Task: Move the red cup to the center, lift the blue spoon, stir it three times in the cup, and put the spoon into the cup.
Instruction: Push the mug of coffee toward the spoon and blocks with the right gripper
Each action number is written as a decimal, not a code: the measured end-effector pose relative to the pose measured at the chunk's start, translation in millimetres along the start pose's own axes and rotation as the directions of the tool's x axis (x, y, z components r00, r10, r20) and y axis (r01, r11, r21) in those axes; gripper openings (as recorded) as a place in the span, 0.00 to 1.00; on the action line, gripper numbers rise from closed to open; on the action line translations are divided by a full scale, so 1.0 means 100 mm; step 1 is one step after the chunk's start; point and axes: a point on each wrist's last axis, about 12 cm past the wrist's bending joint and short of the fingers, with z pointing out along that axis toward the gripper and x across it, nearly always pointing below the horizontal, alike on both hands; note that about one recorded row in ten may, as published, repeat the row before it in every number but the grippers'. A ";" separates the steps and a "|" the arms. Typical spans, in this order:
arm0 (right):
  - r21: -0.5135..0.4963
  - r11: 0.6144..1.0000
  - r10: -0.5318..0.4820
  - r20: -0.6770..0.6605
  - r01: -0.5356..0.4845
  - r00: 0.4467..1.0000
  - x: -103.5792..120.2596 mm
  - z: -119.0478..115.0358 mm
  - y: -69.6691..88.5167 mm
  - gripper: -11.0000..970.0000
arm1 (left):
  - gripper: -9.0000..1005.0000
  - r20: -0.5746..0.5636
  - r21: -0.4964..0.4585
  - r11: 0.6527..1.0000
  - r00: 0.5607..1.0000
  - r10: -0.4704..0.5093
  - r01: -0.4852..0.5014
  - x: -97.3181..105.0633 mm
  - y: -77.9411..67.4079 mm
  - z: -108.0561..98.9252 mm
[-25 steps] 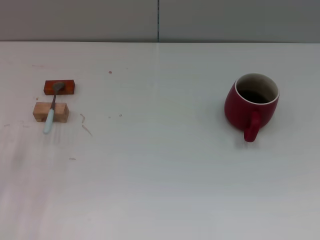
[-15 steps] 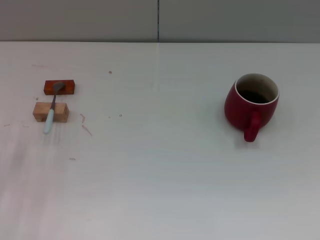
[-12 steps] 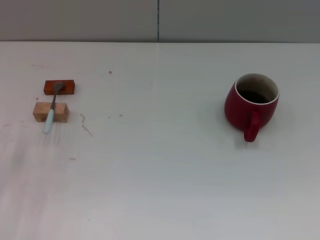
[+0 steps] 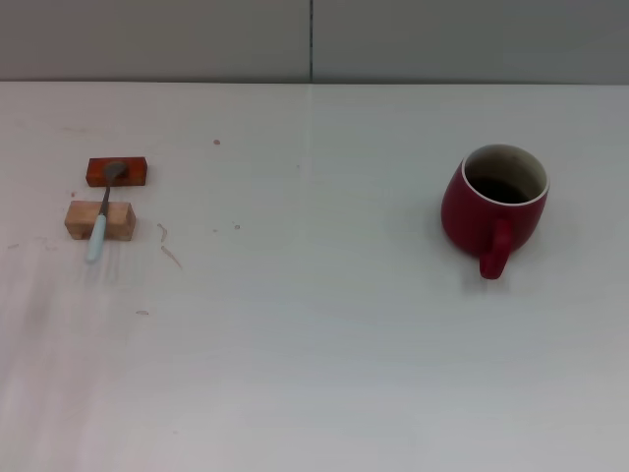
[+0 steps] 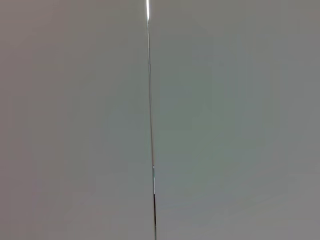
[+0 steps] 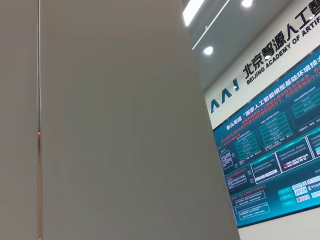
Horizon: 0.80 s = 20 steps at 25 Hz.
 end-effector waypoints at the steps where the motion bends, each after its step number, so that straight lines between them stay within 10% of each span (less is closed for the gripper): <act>1: 0.000 1.000 0.000 0.000 0.000 1.000 0.00 0.00 0.00 0.70 | 0.84 0.000 0.000 1.000 1.000 0.000 0.000 0.00 0.00 0.00; 20: -0.111 0.993 0.024 -0.121 -0.037 0.992 0.17 0.06 0.18 0.32 | 0.84 -0.012 -0.003 1.000 1.000 0.000 0.000 0.01 0.01 -0.06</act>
